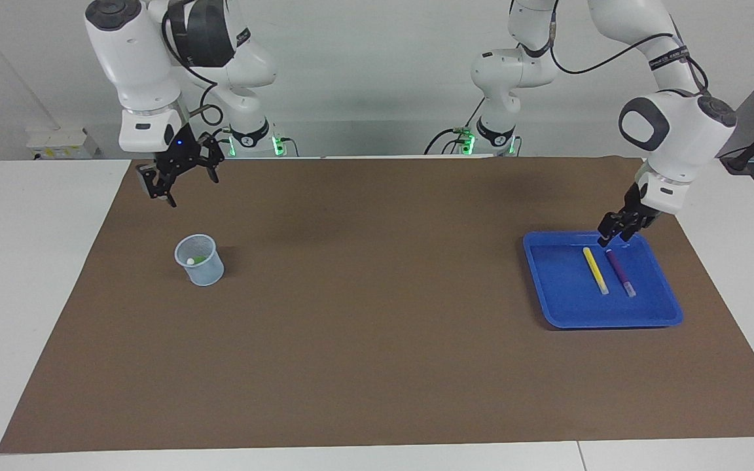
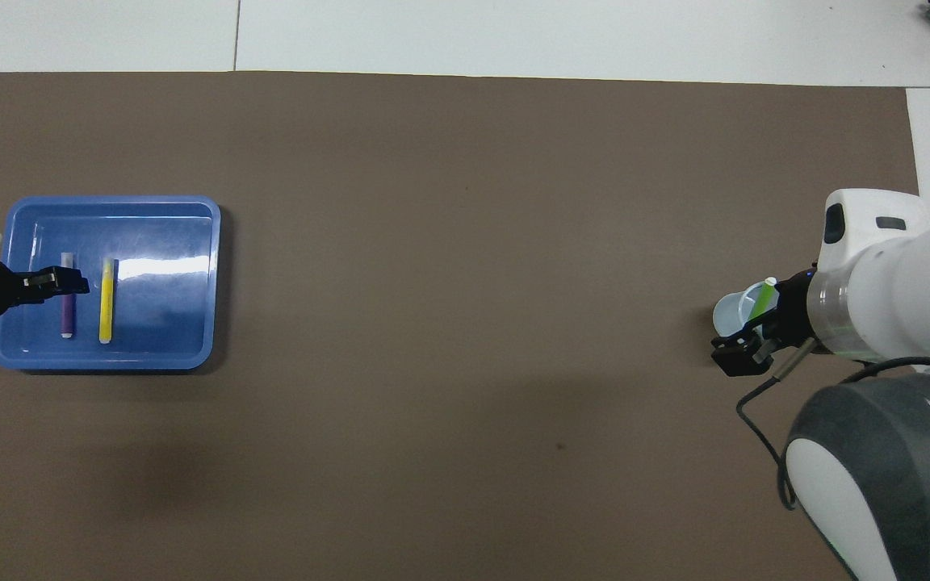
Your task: Transfer and insert pens with both arms
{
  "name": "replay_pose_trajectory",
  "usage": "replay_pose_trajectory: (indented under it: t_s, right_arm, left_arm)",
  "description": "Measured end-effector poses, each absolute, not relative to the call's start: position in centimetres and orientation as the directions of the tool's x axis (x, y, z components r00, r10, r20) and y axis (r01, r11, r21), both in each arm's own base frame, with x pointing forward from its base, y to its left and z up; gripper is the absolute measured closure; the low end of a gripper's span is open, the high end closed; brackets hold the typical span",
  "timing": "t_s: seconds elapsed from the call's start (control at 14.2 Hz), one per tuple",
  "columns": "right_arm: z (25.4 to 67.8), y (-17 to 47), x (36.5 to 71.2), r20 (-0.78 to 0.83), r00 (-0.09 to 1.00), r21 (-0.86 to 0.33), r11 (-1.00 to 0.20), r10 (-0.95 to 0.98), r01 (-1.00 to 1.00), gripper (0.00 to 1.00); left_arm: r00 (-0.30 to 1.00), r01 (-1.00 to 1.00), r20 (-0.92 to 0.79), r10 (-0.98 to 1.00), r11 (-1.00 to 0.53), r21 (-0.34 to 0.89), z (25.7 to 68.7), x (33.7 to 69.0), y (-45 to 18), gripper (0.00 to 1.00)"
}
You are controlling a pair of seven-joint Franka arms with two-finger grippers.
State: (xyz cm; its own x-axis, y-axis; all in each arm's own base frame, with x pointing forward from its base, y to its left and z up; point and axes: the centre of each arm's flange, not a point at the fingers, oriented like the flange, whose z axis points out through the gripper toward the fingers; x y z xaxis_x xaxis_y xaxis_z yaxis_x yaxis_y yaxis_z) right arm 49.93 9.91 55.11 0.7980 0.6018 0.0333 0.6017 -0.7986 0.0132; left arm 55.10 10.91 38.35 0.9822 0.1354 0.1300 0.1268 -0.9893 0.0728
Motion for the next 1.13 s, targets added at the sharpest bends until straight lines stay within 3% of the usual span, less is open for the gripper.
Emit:
replay_pose_trajectory:
  t_s: [0.42, 1.13]
  right_arm:
    - [54.2, 12.6, 49.2, 0.020, 0.978, -0.213, -0.955, 0.209, 0.208, 0.00]
    - [54.4, 17.7, 48.4, -0.057, 0.990, -0.350, -0.926, -0.129, -0.141, 0.00]
  left_arm:
    - [0.985, 0.094, 0.139, 0.099, -0.995, 0.044, 34.3, 56.9, 10.6, 0.33]
    - [0.992, 0.090, 0.083, 0.093, -0.995, 0.039, 30.8, 56.9, 10.3, 0.33]
